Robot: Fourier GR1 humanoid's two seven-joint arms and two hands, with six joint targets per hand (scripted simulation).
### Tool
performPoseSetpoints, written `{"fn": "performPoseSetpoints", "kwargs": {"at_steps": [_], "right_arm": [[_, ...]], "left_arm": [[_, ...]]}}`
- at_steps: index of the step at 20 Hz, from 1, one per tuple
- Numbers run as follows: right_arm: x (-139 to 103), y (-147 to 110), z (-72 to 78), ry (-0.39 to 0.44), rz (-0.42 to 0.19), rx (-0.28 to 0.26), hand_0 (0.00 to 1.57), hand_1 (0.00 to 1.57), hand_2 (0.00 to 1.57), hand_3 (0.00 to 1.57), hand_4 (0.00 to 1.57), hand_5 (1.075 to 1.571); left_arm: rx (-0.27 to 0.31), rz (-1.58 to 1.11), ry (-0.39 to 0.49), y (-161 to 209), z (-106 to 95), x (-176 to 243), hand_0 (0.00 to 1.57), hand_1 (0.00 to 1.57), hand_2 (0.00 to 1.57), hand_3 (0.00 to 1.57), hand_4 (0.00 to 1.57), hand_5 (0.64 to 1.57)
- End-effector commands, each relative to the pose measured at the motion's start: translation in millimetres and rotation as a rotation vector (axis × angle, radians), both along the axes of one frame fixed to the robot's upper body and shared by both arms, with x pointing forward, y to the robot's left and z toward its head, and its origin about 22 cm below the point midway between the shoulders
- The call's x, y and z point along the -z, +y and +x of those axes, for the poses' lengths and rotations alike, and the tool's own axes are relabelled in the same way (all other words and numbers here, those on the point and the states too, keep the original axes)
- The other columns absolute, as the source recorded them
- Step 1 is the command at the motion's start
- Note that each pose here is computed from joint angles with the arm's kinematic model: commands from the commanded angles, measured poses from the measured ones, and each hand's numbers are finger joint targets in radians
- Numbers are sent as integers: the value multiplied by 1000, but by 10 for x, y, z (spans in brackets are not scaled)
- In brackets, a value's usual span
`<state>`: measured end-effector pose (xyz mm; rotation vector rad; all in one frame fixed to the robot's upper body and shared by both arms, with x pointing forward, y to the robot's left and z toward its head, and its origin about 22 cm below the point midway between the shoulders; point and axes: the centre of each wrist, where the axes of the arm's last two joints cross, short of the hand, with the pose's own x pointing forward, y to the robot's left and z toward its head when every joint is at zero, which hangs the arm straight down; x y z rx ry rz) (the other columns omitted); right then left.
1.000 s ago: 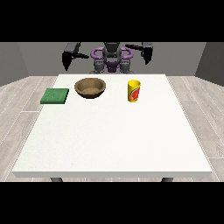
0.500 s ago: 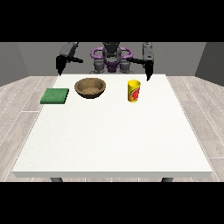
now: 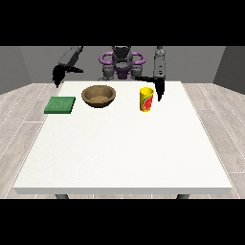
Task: Pick the cup and pour the ball into the bowl, then pick the bowl and place it on the pad
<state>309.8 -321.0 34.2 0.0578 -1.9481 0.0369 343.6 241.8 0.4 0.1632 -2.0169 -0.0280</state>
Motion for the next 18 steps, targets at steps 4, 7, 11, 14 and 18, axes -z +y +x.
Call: {"fn": "performPoseSetpoints", "kwargs": {"at_steps": [4, 7, 11, 14, 18], "right_arm": [[52, -296, 82, -26, 21, 31, 0, 0, 0, 0, 0, 1559], [-99, -233, 100, -45, -5, -28, 0, 0, 0, 0, 0, 1558], [-245, -279, 230, -95, 12, -14, 0, 0, 0, 0, 0, 1561], [-93, -160, 113, -43, -7, -56, 0, 0, 0, 0, 0, 1558], [-381, -539, 184, -106, -14, -39, 0, 0, 0, 0, 0, 1557]], "left_arm": [[20, 10, 14, -53, 75, 216, 0, 0, 0, 0, 0, 1262], [-54, -11, -38, -16, 191, 243, 0, 0, 0, 0, 0, 1229], [-96, 130, -70, 119, 250, 145, 1240, 1240, 1571, 1571, 474, 1442], [-235, 337, -16, 328, 60, 395, 1305, 1305, 1571, 1571, 811, 1515], [-279, 340, -38, 64, 190, 354, 1331, 1331, 1571, 1571, 864, 1509]]}}
